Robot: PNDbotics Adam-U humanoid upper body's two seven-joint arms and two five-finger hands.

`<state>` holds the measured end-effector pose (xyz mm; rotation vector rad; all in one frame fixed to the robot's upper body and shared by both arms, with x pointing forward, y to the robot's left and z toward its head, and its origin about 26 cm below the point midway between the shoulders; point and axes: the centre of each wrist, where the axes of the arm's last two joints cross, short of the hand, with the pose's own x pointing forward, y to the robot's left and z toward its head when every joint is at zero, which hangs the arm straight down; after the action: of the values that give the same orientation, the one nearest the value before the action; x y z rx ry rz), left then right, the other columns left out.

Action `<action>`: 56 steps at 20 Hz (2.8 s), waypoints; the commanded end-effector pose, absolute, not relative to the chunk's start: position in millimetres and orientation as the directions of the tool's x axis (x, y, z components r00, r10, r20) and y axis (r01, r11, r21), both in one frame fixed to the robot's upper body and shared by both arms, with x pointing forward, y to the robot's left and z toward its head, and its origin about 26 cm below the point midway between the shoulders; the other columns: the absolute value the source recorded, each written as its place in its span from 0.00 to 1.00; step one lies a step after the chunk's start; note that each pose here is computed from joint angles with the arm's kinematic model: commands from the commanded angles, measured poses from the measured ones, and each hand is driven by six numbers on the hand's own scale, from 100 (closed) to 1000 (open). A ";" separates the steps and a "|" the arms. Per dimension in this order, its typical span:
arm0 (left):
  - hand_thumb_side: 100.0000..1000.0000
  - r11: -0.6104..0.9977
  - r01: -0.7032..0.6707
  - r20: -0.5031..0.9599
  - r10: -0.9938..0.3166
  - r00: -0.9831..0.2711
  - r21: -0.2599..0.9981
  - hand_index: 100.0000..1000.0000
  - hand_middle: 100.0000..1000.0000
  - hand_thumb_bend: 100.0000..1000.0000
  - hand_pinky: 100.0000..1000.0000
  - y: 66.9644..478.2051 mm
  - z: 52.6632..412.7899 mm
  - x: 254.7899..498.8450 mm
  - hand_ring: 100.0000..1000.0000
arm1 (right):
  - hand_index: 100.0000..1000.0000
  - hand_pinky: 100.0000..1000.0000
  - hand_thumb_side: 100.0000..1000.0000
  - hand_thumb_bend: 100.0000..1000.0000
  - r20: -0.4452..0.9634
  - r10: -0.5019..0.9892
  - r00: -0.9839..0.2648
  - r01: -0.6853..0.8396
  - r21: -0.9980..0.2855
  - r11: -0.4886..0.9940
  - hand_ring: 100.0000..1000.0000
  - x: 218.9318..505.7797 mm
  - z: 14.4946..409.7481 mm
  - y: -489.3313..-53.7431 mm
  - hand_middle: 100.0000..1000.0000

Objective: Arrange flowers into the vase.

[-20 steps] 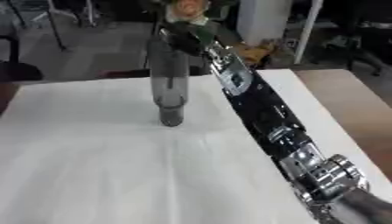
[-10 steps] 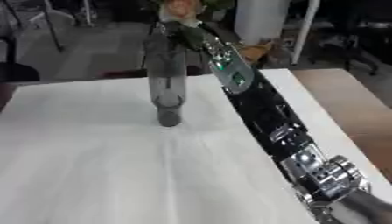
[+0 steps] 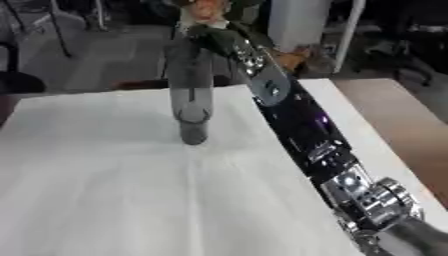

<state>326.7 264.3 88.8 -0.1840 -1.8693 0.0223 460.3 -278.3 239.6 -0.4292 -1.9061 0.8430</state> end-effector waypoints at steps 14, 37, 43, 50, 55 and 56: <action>0.80 0.990 0.096 0.940 0.130 -0.316 -0.105 0.60 0.49 0.59 0.52 268.8 95.3 327.2 0.58 | 1.00 1.00 0.73 0.67 0.448 0.624 -0.640 -0.016 -0.820 0.572 1.00 442.3 256.1 -280.2 0.98; 0.80 0.990 0.096 0.943 0.128 -0.309 -0.103 0.60 0.49 0.59 0.52 269.5 93.4 326.5 0.58 | 1.00 1.00 0.75 0.66 0.458 0.675 -0.579 -0.013 -0.832 0.554 1.00 457.4 253.3 -290.2 0.97; 0.80 0.990 0.097 0.942 0.130 -0.309 -0.105 0.60 0.49 0.59 0.52 269.5 93.3 326.6 0.58 | 1.00 1.00 0.75 0.66 0.449 0.685 -0.574 -0.006 -0.839 0.544 1.00 459.0 249.8 -293.0 0.97; 0.80 0.990 0.095 0.942 0.131 -0.308 -0.107 0.60 0.49 0.59 0.52 269.9 92.8 326.4 0.58 | 1.00 1.00 0.75 0.66 0.440 0.695 -0.568 0.002 -0.844 0.536 1.00 459.0 247.2 -295.5 0.98; 0.80 0.990 0.091 0.943 0.131 -0.307 -0.107 0.60 0.49 0.59 0.52 270.7 92.4 326.2 0.58 | 1.00 1.00 0.73 0.67 0.437 0.714 -0.546 0.012 -0.849 0.529 1.00 458.8 241.5 -304.1 0.98; 0.80 0.990 0.090 0.943 0.130 -0.307 -0.108 0.60 0.49 0.59 0.52 270.9 92.5 326.2 0.58 | 1.00 1.00 0.73 0.67 0.439 0.718 -0.540 0.015 -0.848 0.530 1.00 458.6 240.3 -306.8 0.99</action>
<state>325.9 267.6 85.7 -0.1688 -1.8630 0.0401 460.3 -293.5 223.7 -0.5312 -1.9192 1.0615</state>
